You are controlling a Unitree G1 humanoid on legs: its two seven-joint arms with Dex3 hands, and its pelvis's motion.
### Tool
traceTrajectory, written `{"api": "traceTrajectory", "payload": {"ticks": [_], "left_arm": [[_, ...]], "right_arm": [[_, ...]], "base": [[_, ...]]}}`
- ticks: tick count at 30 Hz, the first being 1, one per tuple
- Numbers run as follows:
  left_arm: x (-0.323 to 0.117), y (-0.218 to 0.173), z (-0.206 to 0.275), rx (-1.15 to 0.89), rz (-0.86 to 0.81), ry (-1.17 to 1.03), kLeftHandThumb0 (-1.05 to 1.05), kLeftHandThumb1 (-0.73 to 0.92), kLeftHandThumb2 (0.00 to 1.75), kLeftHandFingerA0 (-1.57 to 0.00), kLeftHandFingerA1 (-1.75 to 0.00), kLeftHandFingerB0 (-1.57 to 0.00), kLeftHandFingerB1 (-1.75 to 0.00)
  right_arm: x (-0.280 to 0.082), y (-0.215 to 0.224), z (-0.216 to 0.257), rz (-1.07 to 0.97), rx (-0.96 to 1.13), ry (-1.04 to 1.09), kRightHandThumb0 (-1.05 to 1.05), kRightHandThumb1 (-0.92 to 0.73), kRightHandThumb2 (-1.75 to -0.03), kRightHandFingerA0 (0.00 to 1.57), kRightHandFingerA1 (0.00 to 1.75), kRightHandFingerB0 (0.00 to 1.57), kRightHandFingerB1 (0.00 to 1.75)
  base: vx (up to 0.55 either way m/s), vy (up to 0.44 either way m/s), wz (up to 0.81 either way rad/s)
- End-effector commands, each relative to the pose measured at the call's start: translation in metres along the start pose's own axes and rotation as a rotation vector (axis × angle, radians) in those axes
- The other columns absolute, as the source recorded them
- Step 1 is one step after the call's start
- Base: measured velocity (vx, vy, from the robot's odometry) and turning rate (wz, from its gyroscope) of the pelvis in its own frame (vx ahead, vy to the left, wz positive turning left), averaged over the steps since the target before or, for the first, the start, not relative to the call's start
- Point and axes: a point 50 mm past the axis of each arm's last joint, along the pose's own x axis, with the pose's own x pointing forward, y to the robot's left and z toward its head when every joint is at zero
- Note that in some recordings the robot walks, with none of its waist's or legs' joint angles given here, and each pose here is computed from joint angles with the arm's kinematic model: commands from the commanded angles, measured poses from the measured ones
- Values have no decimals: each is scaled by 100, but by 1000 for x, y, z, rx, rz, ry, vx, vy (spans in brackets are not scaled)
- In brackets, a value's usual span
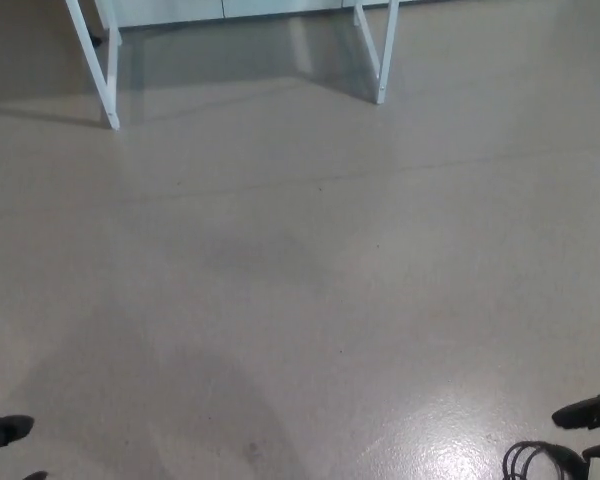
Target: The robot picks up a bottle from a person using its left hand and walk towards the table in frontand put the bottle on the table.
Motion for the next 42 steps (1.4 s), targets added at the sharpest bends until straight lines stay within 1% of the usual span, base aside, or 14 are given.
{"api": "traceTrajectory", "payload": {"ticks": [1, 12, 13, 15, 23, 30, 31, 32, 33, 36, 39, 40, 41, 42], "left_arm": [[-3, 4, -3, 33, -17, -21, -33, 68, 60, -44, -40, -30, -33], [-3, 4, -4, 31, -1, -14, -34, 70, 62, -40, -40, -26, -32], [-5, 1, -9, 34, -7, -4, -40, 61, 71, -30, -42, -23, -38], [-7, 0, -12, 37, -10, -2, -34, 69, 61, -33, -37, -24, -31], [-10, -4, -19, 55, -17, 17, -35, 69, 61, -31, -36, -24, -31], [-11, -3, -20, -27, -14, 2, -45, 55, 68, -20, -39, -15, -34], [-16, -8, -11, -90, -26, -107, -49, 49, 57, -14, -32, -6, -19], [-32, -14, 11, -156, -41, -342, -59, 43, 67, -10, -38, -7, -18], [-39, -17, 22, -134, -54, -430, -59, 43, 67, -10, -38, -7, -18], [-43, -18, 25, -133, -59, -448, -59, 43, 67, -10, -38, -7, -18], [-91, -26, 78, -142, -212, -748, -61, 38, 77, -5, -38, -5, -15], [-106, -26, 94, -108, -268, -835, -60, 37, 76, -2, -34, -1, -11], [-111, -27, 99, -96, -284, -857, -61, 45, 56, -6, -30, 0, -17], [-120, -27, 109, -80, -311, -891, -59, 36, 77, -1, -33, 0, -14]], "right_arm": [[-2, -6, -3, -39, -15, -41, -74, -45, -57, 43, 71, 48, 66], [-4, -8, -6, -47, 22, -53, -70, -47, -56, 44, 74, 41, 66], [-6, -6, -13, -41, 21, -37, -67, -47, -57, 45, 73, 40, 65], [-8, -6, -17, -39, 25, -28, -64, -46, -60, 45, 73, 40, 67], [-12, -2, -28, -24, 19, 14, -59, -46, -60, 44, 72, 39, 65], [-13, -1, -30, -20, 19, 15, -65, -46, -62, 41, 72, 40, 67], [-14, -1, -32, -18, 14, 19, -59, -47, -58, 43, 70, 39, 64], [-14, -1, -34, -13, 11, 26, -59, -31, -84, 43, 71, 36, 65], [-14, -1, -34, -12, 15, 28, -59, -31, -84, 43, 71, 36, 65], [-14, -1, -34, -11, 15, 28, -59, -31, -84, 43, 71, 36, 65], [-14, 1, -33, -4, 24, 36, -56, -30, -82, 45, 71, 37, 64], [-14, 1, -34, -2, 14, 33, -59, -45, -57, 45, 70, 42, 63], [-14, 1, -34, -1, 12, 34, -59, -45, -57, 45, 70, 42, 63], [-15, 1, -34, -1, 13, 35, -58, -44, -58, 45, 71, 42, 64]], "base": [[0, 0, 0], [0, 0, 0], [0, 0, 0], [0, 0, 0], [0, 0, 0], [0, 0, 0], [0, 0, 0], [0, 0, 0], [0, 0, 0], [0, 0, 0], [0, 0, 0], [0, 0, 0], [0, 0, 0], [0, 0, 0]]}}
